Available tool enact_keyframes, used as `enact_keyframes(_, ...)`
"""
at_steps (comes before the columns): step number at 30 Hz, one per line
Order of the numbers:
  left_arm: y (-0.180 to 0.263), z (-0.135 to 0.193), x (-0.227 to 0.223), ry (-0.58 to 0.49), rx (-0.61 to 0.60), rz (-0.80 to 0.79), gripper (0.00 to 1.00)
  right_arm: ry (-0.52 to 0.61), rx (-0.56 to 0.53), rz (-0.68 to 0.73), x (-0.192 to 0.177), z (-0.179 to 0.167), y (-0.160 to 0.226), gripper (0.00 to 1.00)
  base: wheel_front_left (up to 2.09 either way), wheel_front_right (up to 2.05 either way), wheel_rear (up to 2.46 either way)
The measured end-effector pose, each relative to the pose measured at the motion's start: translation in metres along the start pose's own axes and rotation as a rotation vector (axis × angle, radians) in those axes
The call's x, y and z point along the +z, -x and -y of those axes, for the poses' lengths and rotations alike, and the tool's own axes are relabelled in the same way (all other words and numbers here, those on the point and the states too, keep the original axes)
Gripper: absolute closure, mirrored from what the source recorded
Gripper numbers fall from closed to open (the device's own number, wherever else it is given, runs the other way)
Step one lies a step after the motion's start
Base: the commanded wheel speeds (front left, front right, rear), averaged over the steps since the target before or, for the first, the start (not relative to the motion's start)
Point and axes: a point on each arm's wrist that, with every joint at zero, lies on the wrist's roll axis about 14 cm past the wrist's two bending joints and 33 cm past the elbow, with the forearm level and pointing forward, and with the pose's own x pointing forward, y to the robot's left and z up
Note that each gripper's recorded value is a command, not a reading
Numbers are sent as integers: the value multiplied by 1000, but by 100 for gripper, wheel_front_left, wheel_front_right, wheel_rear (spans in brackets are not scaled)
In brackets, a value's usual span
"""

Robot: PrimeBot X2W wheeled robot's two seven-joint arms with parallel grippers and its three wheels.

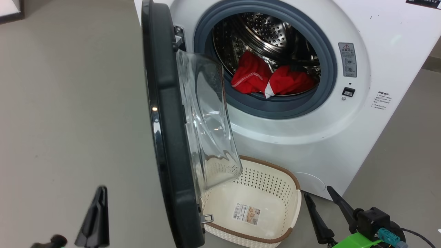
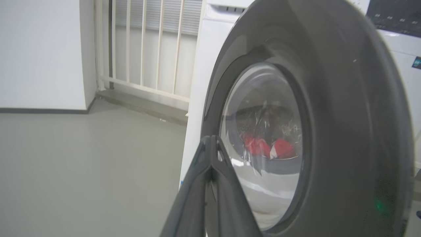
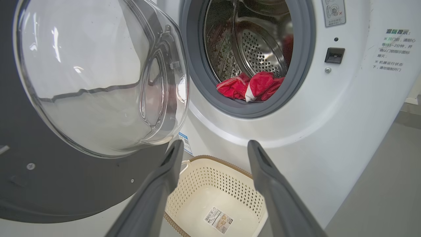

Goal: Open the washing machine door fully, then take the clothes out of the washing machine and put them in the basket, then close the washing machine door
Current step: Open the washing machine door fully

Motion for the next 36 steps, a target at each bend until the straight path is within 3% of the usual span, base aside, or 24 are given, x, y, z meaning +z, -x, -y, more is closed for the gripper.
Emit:
enact_keyframes(6, -16, 40, 89, -12, -125, 285, 100, -2, 0, 1, 0, 0, 1, 0, 0, 0, 0)
enact_keyframes(9, -15, 65, 109, 0, -201, 352, 100, -2, 0, 2, 0, 0, 1, 0, 0, 0, 0)
enact_keyframes(14, -3, 129, 95, 27, -400, 309, 100, -4, -2, 4, 0, 0, 1, 0, 0, 0, 0)
enact_keyframes(18, 9, 154, 51, 47, -483, 163, 100, -9, -2, -2, -2, 1, 0, 0, 0, 0, 0)
enact_keyframes(23, 19, 155, 2, 142, -473, -13, 100, -11, -3, -5, -3, 2, 0, 0, 0, 0, 0)
enact_keyframes(29, 23, 132, -37, 117, -416, -139, 100, -11, -2, -4, -3, 1, -1, 0, 0, 0, 0)
enact_keyframes(36, 23, 127, -46, 117, -397, -167, 100, -7, -1, -4, -3, 1, -1, 0, 0, 0, 0)
